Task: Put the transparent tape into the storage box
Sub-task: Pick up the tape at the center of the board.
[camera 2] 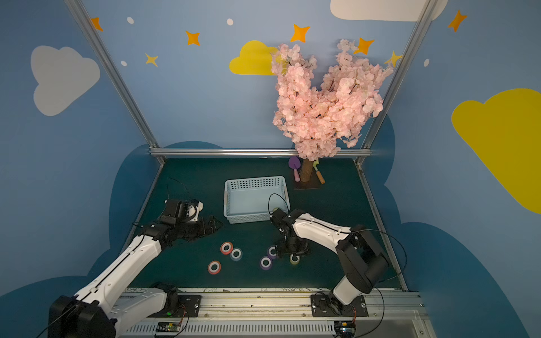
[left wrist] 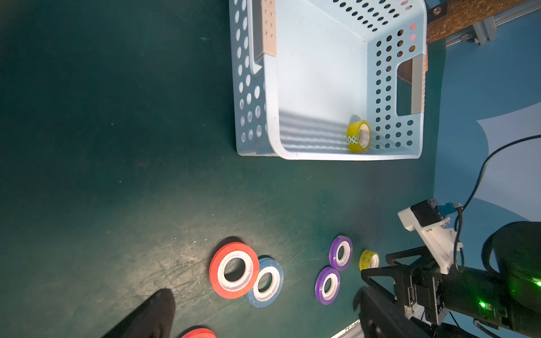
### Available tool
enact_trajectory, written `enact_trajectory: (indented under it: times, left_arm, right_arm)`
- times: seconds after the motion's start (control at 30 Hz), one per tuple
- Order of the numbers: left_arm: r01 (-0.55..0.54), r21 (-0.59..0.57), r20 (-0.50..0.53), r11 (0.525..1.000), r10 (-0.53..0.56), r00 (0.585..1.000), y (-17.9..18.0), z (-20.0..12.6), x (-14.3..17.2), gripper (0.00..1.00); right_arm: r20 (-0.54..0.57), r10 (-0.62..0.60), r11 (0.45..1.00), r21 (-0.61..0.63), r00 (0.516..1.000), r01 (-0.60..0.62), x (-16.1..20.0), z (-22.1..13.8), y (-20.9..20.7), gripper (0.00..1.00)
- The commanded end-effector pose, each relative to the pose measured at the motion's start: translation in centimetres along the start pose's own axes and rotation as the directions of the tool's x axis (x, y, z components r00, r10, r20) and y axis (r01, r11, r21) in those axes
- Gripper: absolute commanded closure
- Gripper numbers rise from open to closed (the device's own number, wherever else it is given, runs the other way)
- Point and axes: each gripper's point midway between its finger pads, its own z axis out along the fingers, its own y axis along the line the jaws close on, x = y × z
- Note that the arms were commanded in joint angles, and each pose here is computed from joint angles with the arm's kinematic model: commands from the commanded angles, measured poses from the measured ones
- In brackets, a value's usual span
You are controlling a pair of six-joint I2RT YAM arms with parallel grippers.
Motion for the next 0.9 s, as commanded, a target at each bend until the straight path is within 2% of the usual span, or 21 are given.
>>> enact_trajectory:
  times: [0.0,0.3,0.5,0.87]
  left_arm:
    - [-0.003,-0.004,-0.025,1.000,0.003,1.000,0.4,0.0,0.8,0.00]
    - [0.008,-0.008,-0.022,1.000,-0.008,1.000,0.6,0.1,0.9,0.00]
    - [0.011,-0.010,-0.024,1.000,-0.012,1.000,0.6,0.2,0.9,0.00]
    - [0.016,-0.012,-0.021,1.000,-0.017,1.000,0.7,0.2,0.8,0.00]
  right_arm:
    - [-0.017,0.010,1.000,0.012,1.000,-0.009,0.3,1.0,-0.1,0.11]
    - [-0.034,0.035,0.999,0.015,0.999,-0.034,1.0,2.0,-0.8,0.24]
    - [-0.038,0.045,0.999,0.014,0.998,-0.045,0.9,2.3,-1.0,0.37]
    - [-0.041,0.065,0.998,0.008,0.997,-0.065,0.5,2.3,-1.4,0.43]
